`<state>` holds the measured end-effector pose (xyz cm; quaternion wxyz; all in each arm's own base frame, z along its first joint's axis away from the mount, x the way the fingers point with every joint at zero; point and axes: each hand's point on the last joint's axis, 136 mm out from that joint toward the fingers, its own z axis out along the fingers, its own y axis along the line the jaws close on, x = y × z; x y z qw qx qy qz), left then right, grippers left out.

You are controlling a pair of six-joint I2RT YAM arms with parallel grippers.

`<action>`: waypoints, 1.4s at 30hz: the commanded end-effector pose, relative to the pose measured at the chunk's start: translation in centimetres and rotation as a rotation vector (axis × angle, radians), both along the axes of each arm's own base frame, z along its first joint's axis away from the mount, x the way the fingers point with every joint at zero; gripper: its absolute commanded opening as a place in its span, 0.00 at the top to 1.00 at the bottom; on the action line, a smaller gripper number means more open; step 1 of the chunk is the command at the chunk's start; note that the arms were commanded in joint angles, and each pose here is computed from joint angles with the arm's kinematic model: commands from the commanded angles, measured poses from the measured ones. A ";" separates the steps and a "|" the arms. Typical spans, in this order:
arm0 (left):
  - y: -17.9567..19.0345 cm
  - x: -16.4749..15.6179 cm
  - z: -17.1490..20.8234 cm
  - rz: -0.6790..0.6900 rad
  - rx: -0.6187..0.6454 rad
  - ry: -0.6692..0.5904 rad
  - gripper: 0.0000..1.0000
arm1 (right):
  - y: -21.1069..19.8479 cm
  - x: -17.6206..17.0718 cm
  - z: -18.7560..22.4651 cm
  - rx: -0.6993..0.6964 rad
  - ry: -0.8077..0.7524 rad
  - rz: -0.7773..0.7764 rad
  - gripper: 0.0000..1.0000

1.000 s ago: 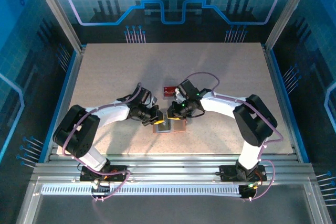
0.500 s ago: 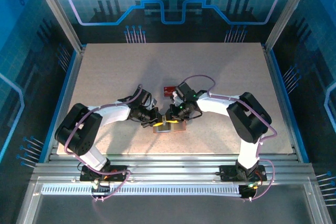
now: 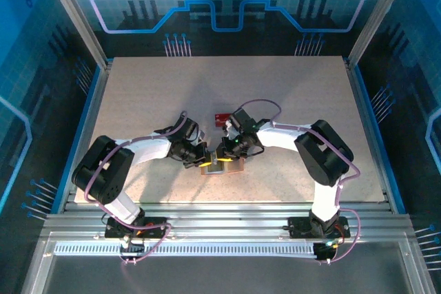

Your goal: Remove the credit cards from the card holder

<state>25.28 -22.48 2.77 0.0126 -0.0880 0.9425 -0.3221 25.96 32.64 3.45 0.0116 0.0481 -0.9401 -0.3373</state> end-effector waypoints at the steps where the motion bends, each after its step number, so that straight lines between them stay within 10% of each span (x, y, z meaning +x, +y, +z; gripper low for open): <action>1: 0.7 -0.6 -0.9 -0.006 0.032 0.025 0.96 | 0.6 -0.2 -0.2 0.005 0.017 0.009 0.82; 42: 0.3 0.7 2.2 -0.019 0.036 -0.024 0.96 | -1.2 0.3 3.0 -0.026 -0.057 -0.018 0.78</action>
